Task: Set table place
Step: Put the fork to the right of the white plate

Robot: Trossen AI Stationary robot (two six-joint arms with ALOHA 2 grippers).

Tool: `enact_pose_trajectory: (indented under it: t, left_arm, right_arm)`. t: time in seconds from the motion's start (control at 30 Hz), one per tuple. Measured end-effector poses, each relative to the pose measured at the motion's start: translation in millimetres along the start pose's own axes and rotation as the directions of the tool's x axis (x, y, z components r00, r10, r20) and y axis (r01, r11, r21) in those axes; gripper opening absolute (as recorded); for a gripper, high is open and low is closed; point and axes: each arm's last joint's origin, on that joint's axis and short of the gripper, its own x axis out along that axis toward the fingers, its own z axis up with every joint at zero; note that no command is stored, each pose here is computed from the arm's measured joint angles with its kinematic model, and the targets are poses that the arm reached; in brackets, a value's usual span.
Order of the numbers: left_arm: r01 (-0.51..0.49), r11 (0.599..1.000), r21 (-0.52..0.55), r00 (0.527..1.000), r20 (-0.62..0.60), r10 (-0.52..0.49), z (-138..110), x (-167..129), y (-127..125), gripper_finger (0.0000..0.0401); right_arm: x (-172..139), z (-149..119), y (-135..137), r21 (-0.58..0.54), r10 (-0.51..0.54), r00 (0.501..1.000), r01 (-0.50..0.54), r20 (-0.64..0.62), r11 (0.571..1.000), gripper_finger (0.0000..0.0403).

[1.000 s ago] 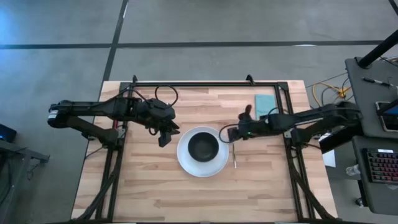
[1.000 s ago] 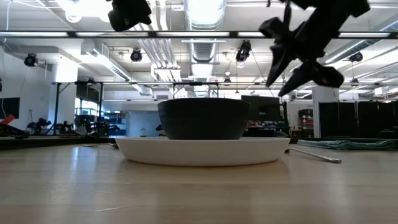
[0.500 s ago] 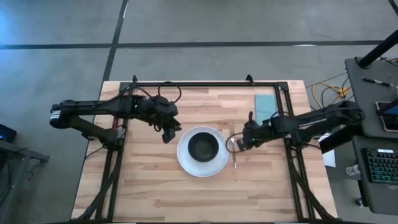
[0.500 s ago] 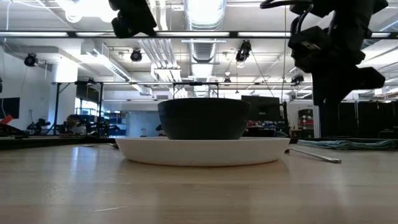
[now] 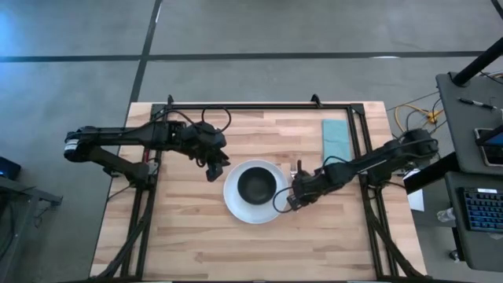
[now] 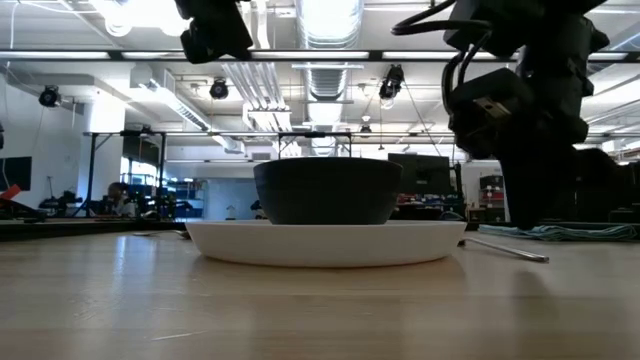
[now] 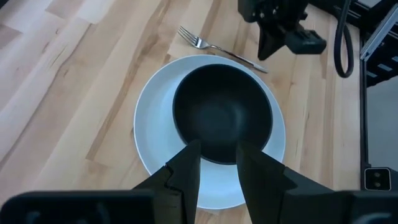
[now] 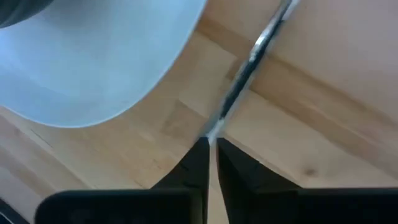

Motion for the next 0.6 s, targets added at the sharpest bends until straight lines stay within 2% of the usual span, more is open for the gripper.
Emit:
enact_pose_trajectory:
  t: [0.2,0.6]
  left_arm:
    - [-0.002,1.000,0.000,1.000,-0.005,0.002,-0.5,0.0,0.2,0.0089]
    - [-0.001,1.000,0.000,1.000,-0.006,0.001,-0.6,-0.1,0.2,0.0089]
  right_arm:
    - [9.2,-1.6,4.8,0.010,0.025,1.000,-0.025,0.001,1.000,0.0009]
    - [9.5,-6.9,3.6,0.004,0.002,1.000,-0.002,-0.005,1.000,0.0009]
